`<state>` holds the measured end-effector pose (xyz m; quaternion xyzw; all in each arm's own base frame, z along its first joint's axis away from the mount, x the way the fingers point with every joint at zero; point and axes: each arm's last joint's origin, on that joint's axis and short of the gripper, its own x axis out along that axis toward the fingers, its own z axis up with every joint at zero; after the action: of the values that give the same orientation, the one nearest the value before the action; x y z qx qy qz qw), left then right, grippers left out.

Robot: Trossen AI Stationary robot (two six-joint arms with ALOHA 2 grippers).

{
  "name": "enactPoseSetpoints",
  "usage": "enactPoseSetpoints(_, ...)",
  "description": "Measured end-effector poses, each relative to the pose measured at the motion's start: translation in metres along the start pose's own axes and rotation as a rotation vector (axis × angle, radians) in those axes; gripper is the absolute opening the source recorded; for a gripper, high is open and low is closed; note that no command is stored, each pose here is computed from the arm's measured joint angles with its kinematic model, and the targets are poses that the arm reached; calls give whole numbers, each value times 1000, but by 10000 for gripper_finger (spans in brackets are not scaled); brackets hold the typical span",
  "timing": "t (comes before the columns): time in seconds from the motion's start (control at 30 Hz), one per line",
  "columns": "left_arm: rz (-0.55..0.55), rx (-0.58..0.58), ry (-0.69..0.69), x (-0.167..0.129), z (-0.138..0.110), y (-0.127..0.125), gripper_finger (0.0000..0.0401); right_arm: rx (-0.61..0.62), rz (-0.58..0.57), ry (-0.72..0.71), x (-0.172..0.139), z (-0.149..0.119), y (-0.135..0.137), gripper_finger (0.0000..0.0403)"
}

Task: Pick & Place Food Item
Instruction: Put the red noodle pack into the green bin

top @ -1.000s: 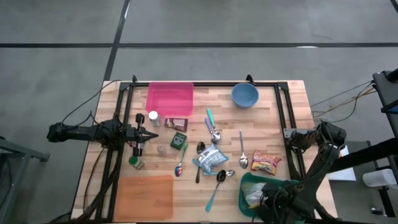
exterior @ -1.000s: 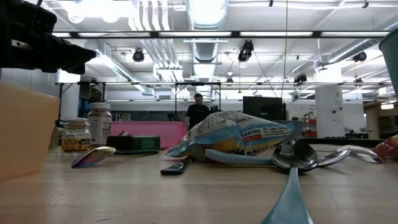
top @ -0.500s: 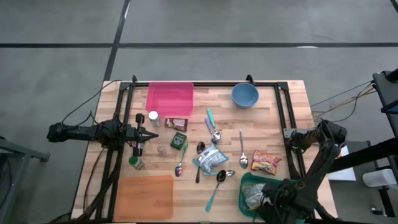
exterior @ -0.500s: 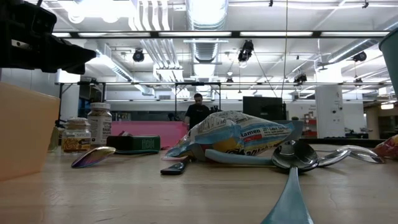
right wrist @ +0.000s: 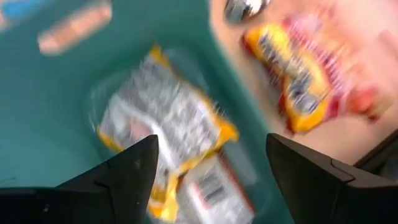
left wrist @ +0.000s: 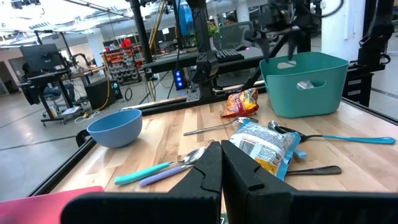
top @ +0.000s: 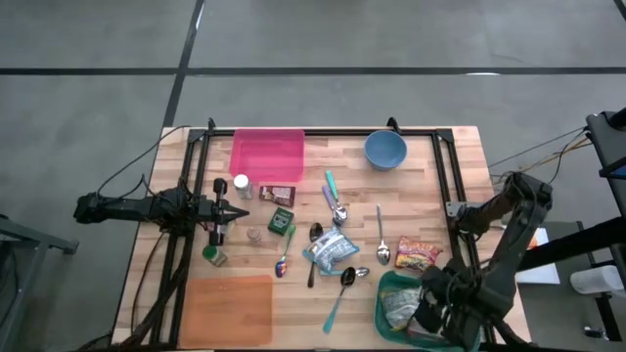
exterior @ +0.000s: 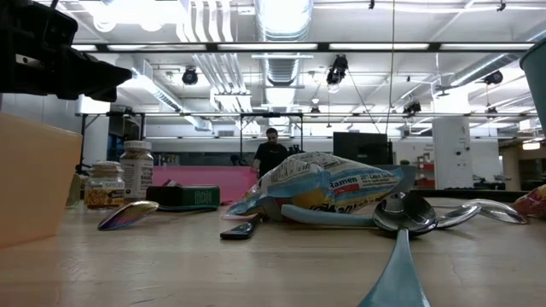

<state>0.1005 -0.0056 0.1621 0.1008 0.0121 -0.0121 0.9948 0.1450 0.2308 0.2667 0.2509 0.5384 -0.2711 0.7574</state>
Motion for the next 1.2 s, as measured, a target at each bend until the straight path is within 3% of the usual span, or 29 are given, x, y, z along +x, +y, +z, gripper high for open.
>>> enactPoseSetpoints(0.33,0,0,0,0,0,0,0,69,-164,-84,-11,52,-32,294)
enactPoseSetpoints(0.63,0,0,0,0,0,0,0,7,-207,-58,-5,87,-43,294)
enactPoseSetpoints(0.83,0,0,0,0,0,0,0,15,-246,11,6,103,-66,294)
enactPoseSetpoints(1.0,0,0,0,0,0,0,0,121,-249,112,19,110,-96,294)
enactPoseSetpoints(1.2,0,0,0,0,0,0,0,260,-143,182,40,112,-113,294)
